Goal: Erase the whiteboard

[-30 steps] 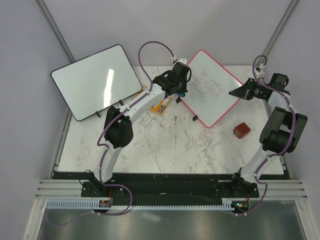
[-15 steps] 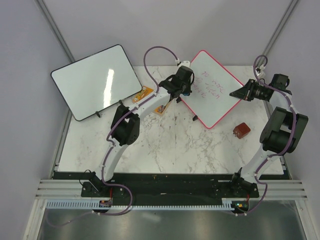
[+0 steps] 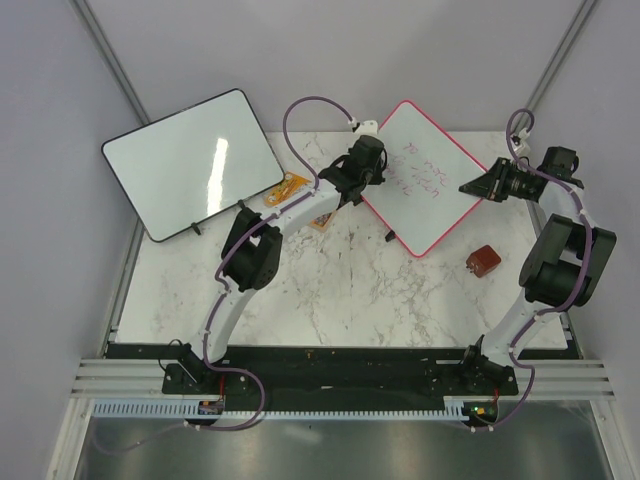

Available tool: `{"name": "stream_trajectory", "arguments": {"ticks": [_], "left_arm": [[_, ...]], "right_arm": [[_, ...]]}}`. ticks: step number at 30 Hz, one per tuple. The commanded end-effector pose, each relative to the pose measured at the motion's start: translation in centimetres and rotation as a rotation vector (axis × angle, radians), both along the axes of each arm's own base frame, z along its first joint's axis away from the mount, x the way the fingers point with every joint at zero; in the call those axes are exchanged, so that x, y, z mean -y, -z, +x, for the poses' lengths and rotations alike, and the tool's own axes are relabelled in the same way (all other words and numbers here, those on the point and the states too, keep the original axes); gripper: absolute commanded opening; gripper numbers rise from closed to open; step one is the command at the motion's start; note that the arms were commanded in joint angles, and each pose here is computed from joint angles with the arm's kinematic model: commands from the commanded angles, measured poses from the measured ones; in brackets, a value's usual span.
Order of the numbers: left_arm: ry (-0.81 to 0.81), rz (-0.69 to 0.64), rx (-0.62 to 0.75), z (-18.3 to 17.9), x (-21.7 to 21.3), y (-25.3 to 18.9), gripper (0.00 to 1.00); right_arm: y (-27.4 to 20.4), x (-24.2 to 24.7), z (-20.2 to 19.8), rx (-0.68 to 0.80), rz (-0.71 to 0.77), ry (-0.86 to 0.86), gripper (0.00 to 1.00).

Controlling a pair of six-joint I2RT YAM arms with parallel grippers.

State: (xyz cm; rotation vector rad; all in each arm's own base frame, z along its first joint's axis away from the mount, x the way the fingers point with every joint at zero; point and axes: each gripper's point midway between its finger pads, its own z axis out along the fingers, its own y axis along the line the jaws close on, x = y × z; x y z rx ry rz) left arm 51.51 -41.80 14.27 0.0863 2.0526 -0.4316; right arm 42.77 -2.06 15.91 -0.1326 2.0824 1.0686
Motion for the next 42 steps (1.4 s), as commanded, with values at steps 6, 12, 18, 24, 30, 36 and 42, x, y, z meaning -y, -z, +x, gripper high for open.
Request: {"name": "stream_trajectory", "arguments": {"ticks": [6,12,18,24,30,36,42], "left_arm": [[0.064,-0.123,0.087,1.5,2.2,-2.3,0.02],[0.169,-0.151,0.069,1.2,4.1,-1.3,0.02],[0.235,-0.161,0.040,0.3,5.2,-0.2,0.02],[0.344,-0.142,0.024,-4.2,9.1,0.7,0.02],[0.451,-0.136,0.036,-10.0,13.7,0.4,0.02],[0.407,-0.125,0.091,-11.7,15.9,0.9,0.02],[0.164,-0.051,0.047,-6.8,10.6,3.4,0.02]], "right_arm": [[3.4,0.4,-0.4,0.005,-0.267,0.026,0.00],[2.6,0.2,-0.5,0.048,-0.290,0.029,0.00],[2.4,-0.7,-0.6,0.066,-0.305,-0.002,0.00],[2.8,-1.7,-0.7,0.064,-0.337,-0.036,0.00],[2.9,-2.2,-0.8,0.062,-0.337,-0.050,0.00],[2.9,-2.2,-0.8,0.066,-0.339,-0.043,0.00],[3.0,-2.3,-1.0,0.066,-0.339,-0.041,0.00]]}}
